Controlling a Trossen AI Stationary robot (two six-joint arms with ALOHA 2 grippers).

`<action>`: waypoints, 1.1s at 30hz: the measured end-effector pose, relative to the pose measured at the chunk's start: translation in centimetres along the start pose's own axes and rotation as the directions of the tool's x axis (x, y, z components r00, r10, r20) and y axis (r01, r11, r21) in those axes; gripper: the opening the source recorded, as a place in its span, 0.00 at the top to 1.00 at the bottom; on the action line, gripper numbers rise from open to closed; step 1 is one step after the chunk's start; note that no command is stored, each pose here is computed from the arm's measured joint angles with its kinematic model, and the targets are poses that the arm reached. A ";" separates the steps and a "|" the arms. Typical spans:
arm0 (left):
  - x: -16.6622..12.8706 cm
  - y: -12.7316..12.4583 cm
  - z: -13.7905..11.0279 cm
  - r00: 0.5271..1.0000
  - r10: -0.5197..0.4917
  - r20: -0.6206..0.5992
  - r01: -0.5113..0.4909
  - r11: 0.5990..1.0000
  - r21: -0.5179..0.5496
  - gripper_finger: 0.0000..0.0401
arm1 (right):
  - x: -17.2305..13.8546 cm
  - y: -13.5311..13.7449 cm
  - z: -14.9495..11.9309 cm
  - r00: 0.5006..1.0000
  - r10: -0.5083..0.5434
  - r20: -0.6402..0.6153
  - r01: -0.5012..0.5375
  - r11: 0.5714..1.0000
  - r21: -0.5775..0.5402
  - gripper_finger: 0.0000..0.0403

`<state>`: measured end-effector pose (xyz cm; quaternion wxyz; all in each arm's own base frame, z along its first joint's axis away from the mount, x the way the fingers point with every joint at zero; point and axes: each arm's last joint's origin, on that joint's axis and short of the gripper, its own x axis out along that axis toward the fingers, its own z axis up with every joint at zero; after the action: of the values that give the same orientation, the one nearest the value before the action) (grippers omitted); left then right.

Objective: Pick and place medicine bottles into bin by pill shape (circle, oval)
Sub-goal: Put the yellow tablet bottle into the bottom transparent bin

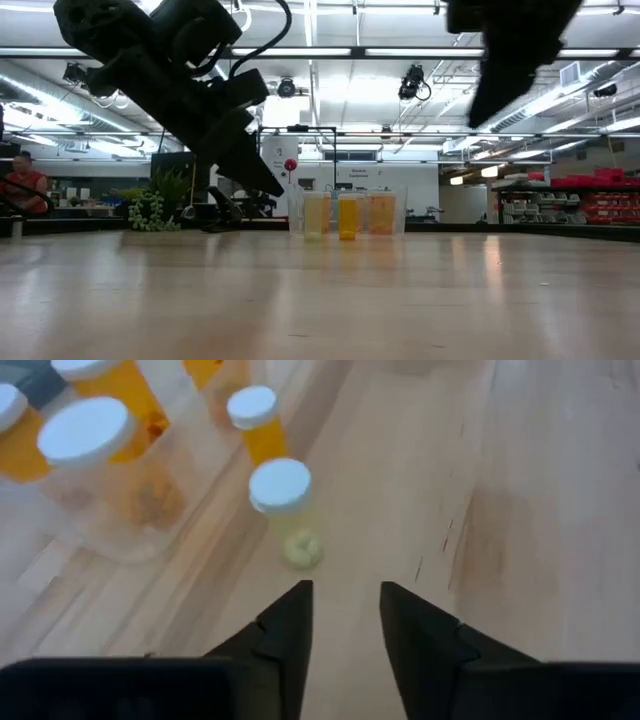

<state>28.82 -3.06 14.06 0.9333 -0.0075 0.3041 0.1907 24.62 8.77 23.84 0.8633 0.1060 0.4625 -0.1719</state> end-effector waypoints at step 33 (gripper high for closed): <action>6.7 1.8 -2.0 0.996 0.000 0.092 0.004 0.999 -0.045 0.37 | 1.6 -2.3 3.9 0.990 0.055 0.129 -0.029 0.980 -0.195 0.60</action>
<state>32.06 0.69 8.77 0.9462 -0.0201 0.2563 0.1965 27.54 5.00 24.62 0.9021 0.0199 0.4156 -0.1148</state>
